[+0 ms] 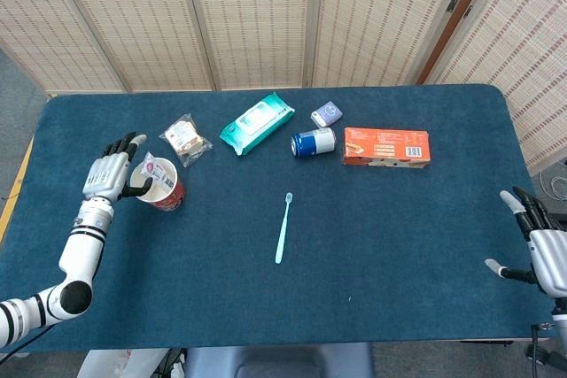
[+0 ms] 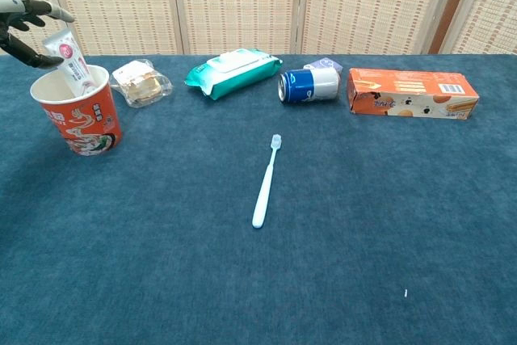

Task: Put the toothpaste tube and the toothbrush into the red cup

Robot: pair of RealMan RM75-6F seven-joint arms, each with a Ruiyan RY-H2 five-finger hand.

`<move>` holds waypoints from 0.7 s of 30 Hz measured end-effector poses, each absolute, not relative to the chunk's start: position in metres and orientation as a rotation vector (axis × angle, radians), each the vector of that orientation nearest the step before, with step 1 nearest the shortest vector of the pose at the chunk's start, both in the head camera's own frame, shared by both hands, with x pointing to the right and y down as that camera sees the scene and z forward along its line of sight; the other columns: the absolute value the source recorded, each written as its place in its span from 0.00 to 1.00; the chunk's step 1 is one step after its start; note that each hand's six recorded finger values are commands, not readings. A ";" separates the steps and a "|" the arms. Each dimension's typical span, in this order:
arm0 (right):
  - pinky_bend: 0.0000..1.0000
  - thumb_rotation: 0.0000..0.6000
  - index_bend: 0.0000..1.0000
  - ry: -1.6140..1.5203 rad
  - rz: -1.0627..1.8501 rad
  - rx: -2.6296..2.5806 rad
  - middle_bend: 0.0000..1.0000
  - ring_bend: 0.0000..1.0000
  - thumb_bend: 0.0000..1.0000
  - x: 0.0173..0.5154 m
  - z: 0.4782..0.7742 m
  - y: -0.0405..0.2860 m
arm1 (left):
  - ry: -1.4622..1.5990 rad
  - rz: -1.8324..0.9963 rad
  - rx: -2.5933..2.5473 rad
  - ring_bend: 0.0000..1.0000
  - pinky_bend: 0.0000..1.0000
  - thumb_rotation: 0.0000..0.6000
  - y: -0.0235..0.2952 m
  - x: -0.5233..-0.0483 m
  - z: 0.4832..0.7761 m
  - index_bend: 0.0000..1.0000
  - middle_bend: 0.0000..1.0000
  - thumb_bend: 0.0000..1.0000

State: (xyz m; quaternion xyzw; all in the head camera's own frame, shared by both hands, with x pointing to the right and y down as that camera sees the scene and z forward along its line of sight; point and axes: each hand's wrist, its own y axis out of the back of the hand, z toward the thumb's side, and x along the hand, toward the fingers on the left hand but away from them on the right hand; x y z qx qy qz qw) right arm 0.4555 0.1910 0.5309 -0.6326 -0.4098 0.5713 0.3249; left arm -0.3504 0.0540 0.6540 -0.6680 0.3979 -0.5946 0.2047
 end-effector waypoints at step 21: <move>0.25 1.00 0.05 -1.078 1.496 -1.655 0.04 0.00 0.00 0.456 0.530 0.190 | 0.995 -1.455 -1.873 0.00 0.00 1.00 0.085 -0.294 0.609 0.00 0.00 0.14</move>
